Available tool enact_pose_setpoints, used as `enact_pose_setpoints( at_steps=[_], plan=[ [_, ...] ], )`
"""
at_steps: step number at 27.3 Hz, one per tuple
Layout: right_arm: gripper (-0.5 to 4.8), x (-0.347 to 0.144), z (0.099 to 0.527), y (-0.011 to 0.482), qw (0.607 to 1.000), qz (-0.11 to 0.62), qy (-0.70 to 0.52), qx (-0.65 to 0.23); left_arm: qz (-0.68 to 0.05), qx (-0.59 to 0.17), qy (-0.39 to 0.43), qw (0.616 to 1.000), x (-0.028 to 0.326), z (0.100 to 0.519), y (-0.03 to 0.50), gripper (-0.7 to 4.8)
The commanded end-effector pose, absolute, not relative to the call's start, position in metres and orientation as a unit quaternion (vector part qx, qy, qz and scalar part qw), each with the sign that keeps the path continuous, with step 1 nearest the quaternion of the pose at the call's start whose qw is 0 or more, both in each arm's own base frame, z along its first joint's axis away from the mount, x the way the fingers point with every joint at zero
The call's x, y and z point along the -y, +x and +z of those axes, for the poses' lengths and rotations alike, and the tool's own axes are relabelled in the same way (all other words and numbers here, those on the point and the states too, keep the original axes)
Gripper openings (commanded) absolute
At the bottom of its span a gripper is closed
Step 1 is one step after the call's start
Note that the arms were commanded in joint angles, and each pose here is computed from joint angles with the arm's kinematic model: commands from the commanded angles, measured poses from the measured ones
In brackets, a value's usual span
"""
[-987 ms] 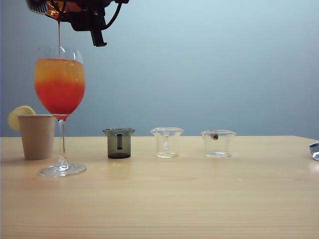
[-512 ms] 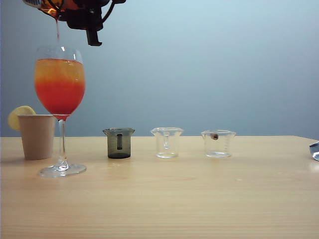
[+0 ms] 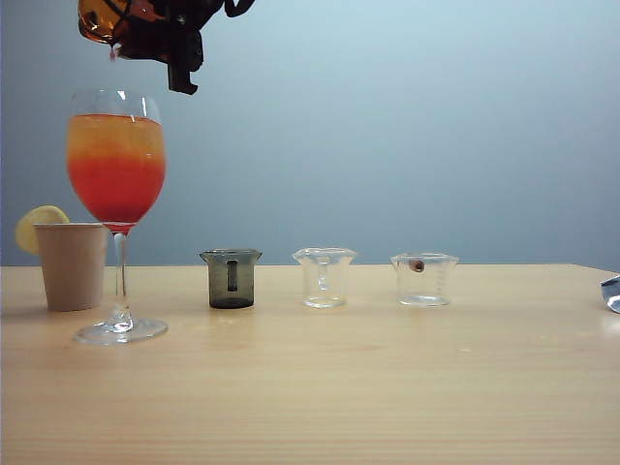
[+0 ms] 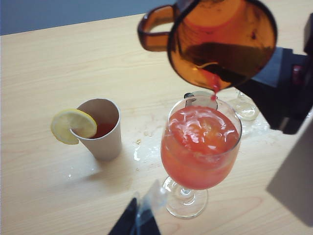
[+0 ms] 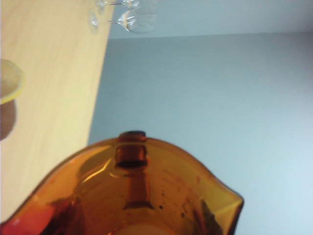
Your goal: Pick up the fourth measuring cup from the left, pour the grenadine inside into the goblet, and finally put the measuring cup back in its original place.
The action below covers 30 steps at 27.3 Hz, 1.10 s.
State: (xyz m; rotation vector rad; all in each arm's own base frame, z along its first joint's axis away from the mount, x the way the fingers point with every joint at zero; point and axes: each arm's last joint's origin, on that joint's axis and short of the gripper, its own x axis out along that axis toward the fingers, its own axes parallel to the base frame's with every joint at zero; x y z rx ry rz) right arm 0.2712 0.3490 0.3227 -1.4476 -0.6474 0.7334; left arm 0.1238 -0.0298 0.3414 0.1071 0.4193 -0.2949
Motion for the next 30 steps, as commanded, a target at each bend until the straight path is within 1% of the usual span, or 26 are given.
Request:
enact_pose_setpoints(
  at_steps=[1, 4, 6, 7, 8, 9, 16, 17, 21, 25, 30],
  plan=[
    [1.02, -0.345, 0.329, 0.270, 0.674, 0.334, -0.603, 0.266, -0.147, -0.203, 0.051, 0.967, 0.030, 0.343, 0.123, -0.04],
    [1.00, -0.342, 0.331, 0.271, 0.704, 0.344, -0.570, 0.247, -0.147, -0.203, 0.051, 0.967, 0.030, 0.343, 0.123, -0.04],
    [0.76, -0.340, 0.333, 0.273, 0.732, 0.353, -0.535, 0.231, -0.147, -0.203, 0.051, 0.967, 0.030, 0.343, 0.123, -0.04],
    [0.75, -0.337, 0.334, 0.274, 0.763, 0.363, -0.492, 0.211, -0.147, -0.203, 0.051, 0.967, 0.030, 0.343, 0.123, -0.04],
    [0.75, -0.336, 0.335, 0.276, 0.776, 0.367, -0.473, 0.202, -0.147, -0.203, 0.051, 0.967, 0.030, 0.343, 0.123, -0.04],
    [0.75, -0.334, 0.335, 0.278, 0.797, 0.375, -0.435, 0.185, -0.147, -0.203, 0.051, 0.967, 0.030, 0.343, 0.123, -0.04],
    [0.75, -0.324, 0.337, 0.287, 0.854, 0.394, -0.316, 0.124, -0.147, -0.203, 0.051, 0.967, 0.030, 0.343, 0.123, -0.04],
    [0.75, -0.320, 0.338, 0.289, 0.866, 0.394, -0.291, 0.102, -0.147, -0.203, 0.051, 0.967, 0.030, 0.343, 0.123, -0.04],
    [0.76, -0.303, 0.339, 0.296, 0.889, 0.392, -0.231, 0.044, -0.147, -0.203, 0.051, 0.967, 0.030, 0.343, 0.123, -0.04],
    [0.75, -0.286, 0.337, 0.300, 0.897, 0.394, -0.198, 0.021, -0.147, -0.203, 0.051, 0.967, 0.030, 0.343, 0.123, -0.04],
    [0.74, -0.261, 0.329, 0.297, 0.910, 0.375, -0.176, -0.002, -0.147, -0.203, 0.051, 0.967, 0.030, 0.343, 0.123, -0.04]
  ],
)
